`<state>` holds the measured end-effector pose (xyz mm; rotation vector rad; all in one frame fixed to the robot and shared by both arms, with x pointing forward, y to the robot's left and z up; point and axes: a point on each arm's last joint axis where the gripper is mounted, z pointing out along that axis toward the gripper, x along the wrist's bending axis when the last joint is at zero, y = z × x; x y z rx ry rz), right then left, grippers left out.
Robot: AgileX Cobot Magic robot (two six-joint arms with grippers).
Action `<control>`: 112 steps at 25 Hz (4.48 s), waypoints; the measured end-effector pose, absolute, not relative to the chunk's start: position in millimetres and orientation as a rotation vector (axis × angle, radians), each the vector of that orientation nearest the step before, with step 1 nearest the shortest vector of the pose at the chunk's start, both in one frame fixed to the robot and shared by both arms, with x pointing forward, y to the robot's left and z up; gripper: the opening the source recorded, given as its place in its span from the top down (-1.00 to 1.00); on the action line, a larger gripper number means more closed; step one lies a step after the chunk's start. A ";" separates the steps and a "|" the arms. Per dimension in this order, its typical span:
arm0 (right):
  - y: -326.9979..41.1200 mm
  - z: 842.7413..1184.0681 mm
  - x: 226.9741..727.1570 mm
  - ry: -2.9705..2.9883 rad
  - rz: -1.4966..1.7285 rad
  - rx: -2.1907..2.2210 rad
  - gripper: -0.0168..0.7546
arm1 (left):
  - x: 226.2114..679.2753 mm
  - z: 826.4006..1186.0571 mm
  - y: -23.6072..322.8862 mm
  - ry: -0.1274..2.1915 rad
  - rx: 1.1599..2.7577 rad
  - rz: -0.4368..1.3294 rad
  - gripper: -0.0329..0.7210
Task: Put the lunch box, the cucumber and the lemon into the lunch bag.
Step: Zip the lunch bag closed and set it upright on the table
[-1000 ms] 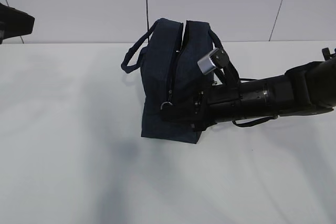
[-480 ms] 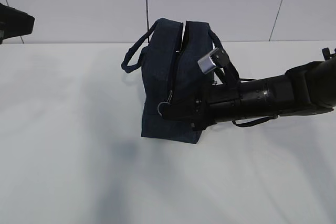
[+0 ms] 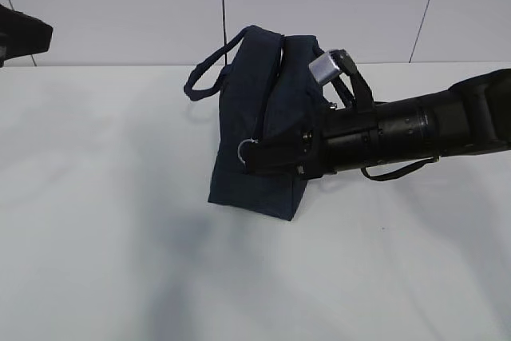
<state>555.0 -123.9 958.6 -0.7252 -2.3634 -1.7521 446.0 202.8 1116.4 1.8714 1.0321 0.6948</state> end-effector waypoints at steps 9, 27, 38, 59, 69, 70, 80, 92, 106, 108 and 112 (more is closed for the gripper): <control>-125.3 982.7 548.6 -2.355 -1.795 -0.700 0.94 | 445.7 1116.5 202.3 1.041 1.861 0.680 0.07; -126.1 993.1 552.3 -2.262 -1.858 -0.827 0.94 | 455.7 1083.1 170.0 1.120 1.945 0.404 0.07; -126.7 994.5 553.5 -2.249 -1.852 -0.872 0.94 | 483.5 1021.1 116.2 0.996 2.100 0.400 0.01; -128.7 992.0 557.2 -2.267 -1.834 -0.950 0.94 | 509.3 957.7 103.4 1.040 2.203 0.420 -0.20; -129.0 991.5 557.8 -2.270 -1.831 -0.964 0.94 | 492.1 960.6 86.7 0.983 2.234 0.355 -0.07; -129.0 991.5 557.8 -2.270 -1.831 -0.964 0.94 | 491.6 963.9 87.0 0.984 2.223 0.357 -0.06; -129.2 991.4 558.2 -2.269 -1.830 -0.972 0.94 | 498.9 979.7 86.6 0.976 2.082 0.461 -0.05; -129.4 991.6 558.8 -2.264 -1.835 -0.982 0.94 | 504.1 969.3 84.5 1.025 2.055 0.462 0.44; -129.0 993.7 559.1 -2.260 -1.843 -0.975 0.94 | 505.5 967.8 83.9 1.046 2.035 0.464 0.93; -128.4 1000.0 560.9 -2.262 -1.867 -0.962 0.94 | 505.2 967.4 84.0 1.047 2.040 0.459 0.93; -126.6 1013.2 566.5 -2.259 -1.912 -0.940 0.94 | 504.3 966.6 84.0 1.049 2.050 0.448 0.93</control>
